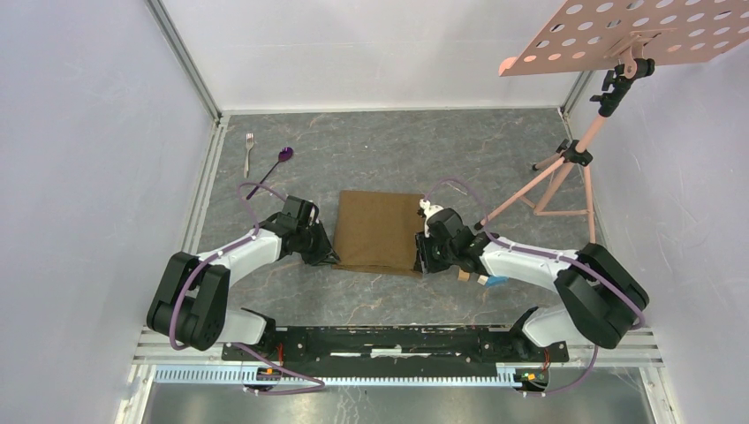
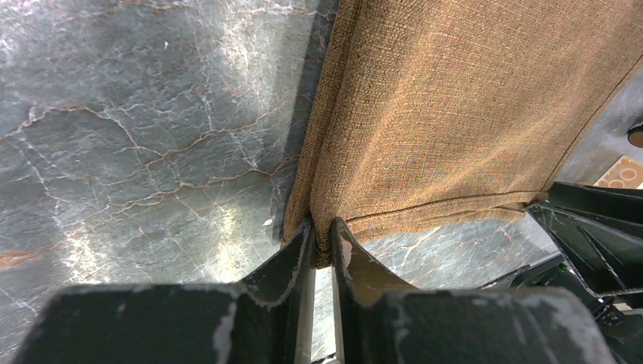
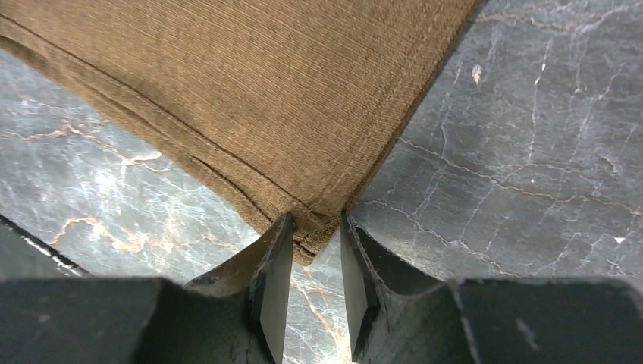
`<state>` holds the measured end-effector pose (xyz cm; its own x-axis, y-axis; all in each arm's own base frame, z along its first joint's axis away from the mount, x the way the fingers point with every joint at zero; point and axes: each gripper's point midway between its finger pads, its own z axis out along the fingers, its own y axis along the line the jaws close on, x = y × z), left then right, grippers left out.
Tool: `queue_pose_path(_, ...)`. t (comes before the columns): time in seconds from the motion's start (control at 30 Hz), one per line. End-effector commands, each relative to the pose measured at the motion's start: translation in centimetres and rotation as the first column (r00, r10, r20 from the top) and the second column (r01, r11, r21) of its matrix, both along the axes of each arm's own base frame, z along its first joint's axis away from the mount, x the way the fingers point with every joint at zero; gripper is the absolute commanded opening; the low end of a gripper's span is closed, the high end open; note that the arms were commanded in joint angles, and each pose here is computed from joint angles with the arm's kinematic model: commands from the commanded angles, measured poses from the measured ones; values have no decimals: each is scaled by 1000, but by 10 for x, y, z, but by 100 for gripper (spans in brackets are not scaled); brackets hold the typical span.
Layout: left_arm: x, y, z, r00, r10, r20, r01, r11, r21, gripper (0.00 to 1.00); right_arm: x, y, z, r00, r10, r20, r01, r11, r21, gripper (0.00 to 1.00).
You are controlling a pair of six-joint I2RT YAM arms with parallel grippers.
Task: Fold the napkin into a case and place the utensils inside
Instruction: Smooth out the square-folded napkin at the center of the board.
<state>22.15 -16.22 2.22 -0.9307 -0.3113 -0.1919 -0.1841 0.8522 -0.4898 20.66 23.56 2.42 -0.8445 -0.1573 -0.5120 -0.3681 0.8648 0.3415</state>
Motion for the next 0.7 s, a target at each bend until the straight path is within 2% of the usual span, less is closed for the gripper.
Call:
queue_pose_path(0.0,2,-2,0,1000,-5,19,6,1000,-12,18,10,3,0,1000,-12,23,13,999,-33,35)
queue_pose_path(0.27,2,-2,0,1000,-6,23,6,1000,-19,18,18,2,1,998,-18,55,24,994,-103,35)
queue_pose_path(0.4,1,-2,0,1000,-4,23,4,1000,-21,17,21,-2,2,997,-17,75,28,988,-153,26)
queue_pose_path(0.53,0,-2,-1,1000,-6,23,7,1000,-20,17,23,-2,8,995,-12,97,30,982,-184,21)
queue_pose_path(0.67,0,-2,0,1000,-6,26,6,1000,-20,17,25,2,16,993,-3,114,24,983,-183,9)
